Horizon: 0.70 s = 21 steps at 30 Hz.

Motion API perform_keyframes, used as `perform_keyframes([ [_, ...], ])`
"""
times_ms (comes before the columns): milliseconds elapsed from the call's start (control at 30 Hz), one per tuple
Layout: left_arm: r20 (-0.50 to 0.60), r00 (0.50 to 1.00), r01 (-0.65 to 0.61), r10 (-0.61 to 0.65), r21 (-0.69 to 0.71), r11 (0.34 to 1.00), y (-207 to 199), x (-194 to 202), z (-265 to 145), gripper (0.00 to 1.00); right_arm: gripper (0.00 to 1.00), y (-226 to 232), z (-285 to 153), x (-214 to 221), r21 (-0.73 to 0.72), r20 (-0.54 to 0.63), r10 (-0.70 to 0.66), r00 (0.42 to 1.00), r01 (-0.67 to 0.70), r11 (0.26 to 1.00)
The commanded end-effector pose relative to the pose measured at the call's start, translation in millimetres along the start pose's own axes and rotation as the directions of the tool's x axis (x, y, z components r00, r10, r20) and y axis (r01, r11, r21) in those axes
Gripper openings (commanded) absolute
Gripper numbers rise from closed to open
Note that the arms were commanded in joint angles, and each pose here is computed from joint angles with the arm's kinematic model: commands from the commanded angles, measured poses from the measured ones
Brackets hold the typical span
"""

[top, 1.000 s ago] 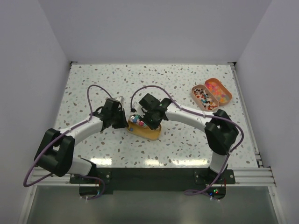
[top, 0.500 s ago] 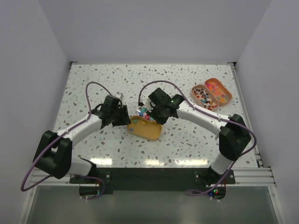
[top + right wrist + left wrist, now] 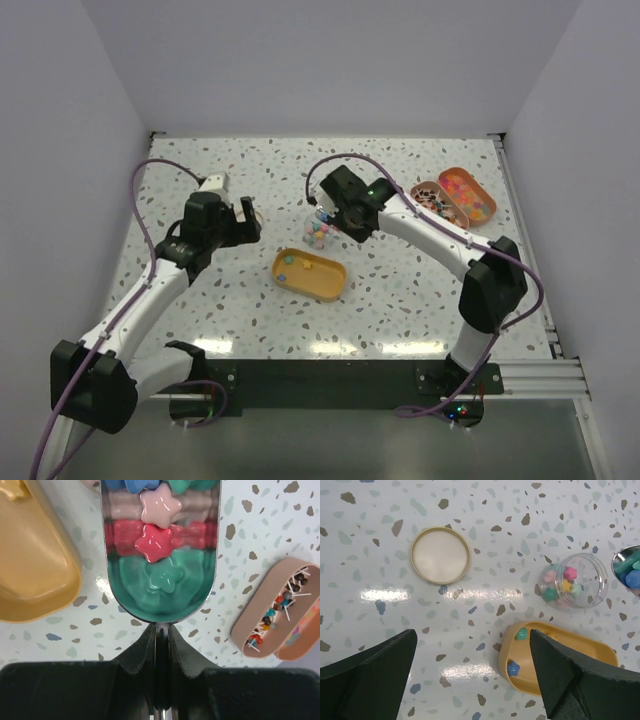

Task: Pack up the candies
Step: Place the fake candies in the packing bottle.

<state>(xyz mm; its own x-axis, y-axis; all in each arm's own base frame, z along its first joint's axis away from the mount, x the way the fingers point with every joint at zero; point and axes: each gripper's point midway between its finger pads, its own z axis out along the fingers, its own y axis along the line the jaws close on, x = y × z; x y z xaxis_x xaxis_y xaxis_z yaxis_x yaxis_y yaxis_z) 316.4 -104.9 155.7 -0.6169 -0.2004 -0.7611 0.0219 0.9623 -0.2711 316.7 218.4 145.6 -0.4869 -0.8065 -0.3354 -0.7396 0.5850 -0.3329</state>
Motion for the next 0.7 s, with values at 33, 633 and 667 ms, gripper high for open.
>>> perform_keyframes([
  [33, 0.16, 0.985, -0.046, 0.063, -0.107, 0.993, 21, -35, -10, 1.0, 0.0, -21, -8, 3, 0.074, -0.101, -0.072, 0.992, 0.08, 0.994],
  [633, 0.166, 0.984, -0.024, 0.056, -0.189, 0.982, 43, -33, -14, 1.0, 0.0, -18, 0, 1, 0.116, -0.296, -0.205, 0.933, 0.248, 0.962],
  [667, 0.167, 0.984, -0.024, 0.056, -0.19, 0.981, 43, -33, -14, 1.0, 0.0, -20, -2, -2, 0.131, -0.296, -0.209, 0.932, 0.257, 0.958],
])
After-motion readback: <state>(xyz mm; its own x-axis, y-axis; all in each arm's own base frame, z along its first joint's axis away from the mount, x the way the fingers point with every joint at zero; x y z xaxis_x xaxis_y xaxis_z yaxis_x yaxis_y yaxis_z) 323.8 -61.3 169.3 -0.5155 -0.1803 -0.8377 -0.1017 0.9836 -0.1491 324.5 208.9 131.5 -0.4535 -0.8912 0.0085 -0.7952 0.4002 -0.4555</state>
